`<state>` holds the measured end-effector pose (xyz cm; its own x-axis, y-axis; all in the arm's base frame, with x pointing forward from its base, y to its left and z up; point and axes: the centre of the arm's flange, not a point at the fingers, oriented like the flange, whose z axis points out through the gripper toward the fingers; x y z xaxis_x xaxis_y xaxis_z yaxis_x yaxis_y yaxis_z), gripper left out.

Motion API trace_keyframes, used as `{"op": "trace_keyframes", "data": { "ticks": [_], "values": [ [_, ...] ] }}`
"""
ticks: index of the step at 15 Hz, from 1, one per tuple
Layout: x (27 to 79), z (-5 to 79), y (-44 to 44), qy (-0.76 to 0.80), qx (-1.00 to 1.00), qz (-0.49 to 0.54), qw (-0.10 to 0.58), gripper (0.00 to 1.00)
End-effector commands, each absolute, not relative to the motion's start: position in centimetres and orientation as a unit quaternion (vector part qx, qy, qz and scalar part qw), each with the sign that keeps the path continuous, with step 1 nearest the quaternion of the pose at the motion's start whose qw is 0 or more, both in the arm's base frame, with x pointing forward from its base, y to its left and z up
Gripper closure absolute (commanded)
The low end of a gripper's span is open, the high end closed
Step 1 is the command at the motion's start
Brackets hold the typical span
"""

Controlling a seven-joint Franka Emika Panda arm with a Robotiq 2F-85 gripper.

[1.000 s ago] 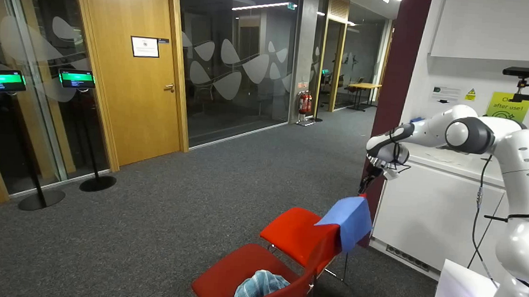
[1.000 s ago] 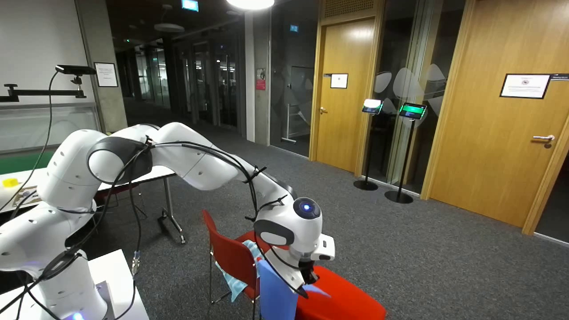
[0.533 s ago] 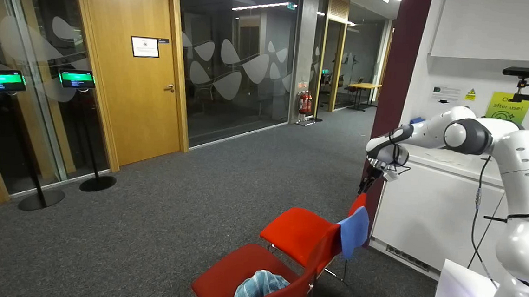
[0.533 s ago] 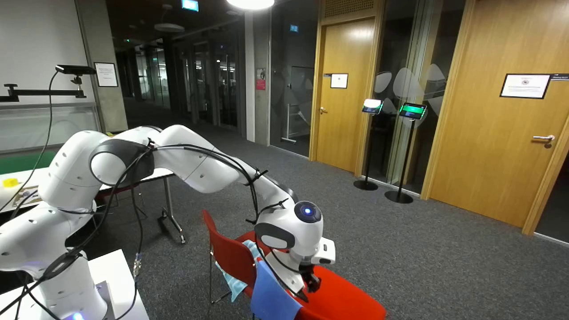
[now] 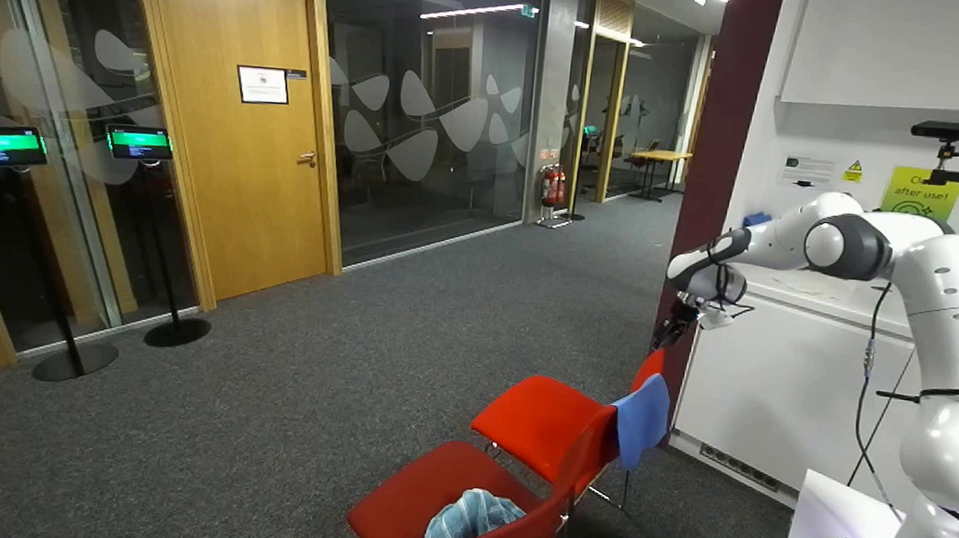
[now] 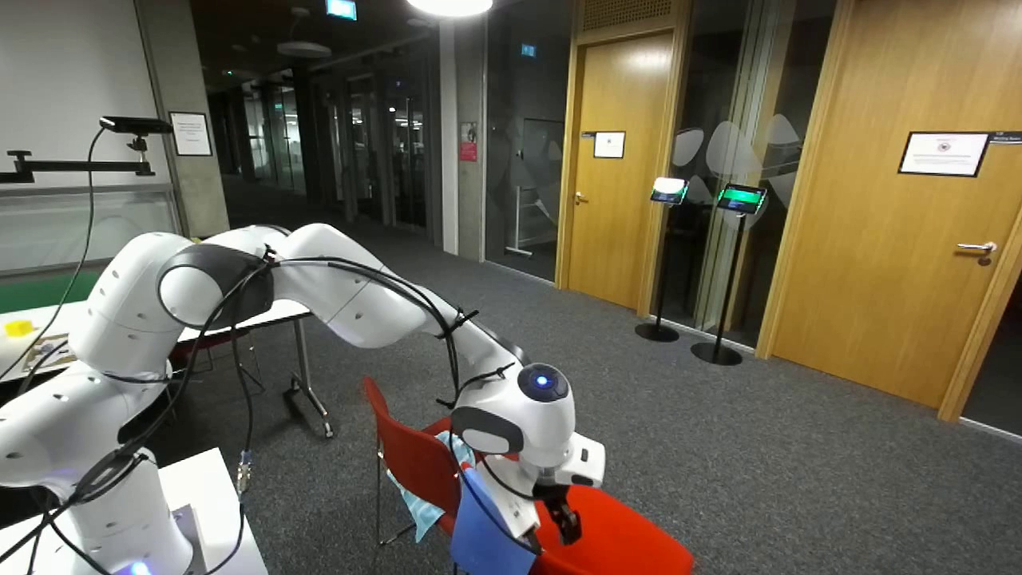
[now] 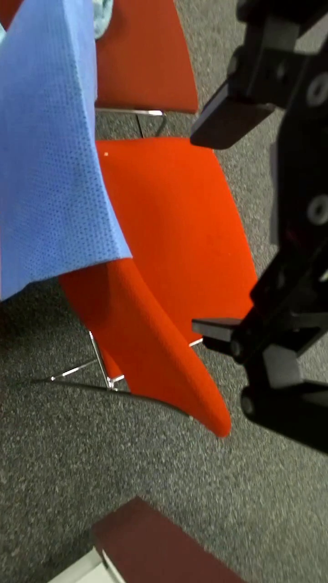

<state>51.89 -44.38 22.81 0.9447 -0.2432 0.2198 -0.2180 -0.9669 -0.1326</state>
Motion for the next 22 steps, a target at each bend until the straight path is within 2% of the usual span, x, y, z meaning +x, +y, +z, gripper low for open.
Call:
{"op": "trace_keyframes", "data": {
  "ticks": [1,3,6,13,22],
  "values": [
    [47.3,24.0,-42.1,0.189,-0.973,-0.129,-0.017,0.00],
    [45.1,23.5,-41.5,0.224,-0.963,-0.138,-0.058,0.00],
    [41.7,22.8,-40.4,0.249,-0.953,-0.151,-0.083,0.00],
    [35.8,23.7,-36.3,0.177,-0.956,-0.223,-0.068,0.00],
    [33.8,27.3,-33.1,0.115,-0.955,-0.272,-0.037,0.00]
  ]
}}
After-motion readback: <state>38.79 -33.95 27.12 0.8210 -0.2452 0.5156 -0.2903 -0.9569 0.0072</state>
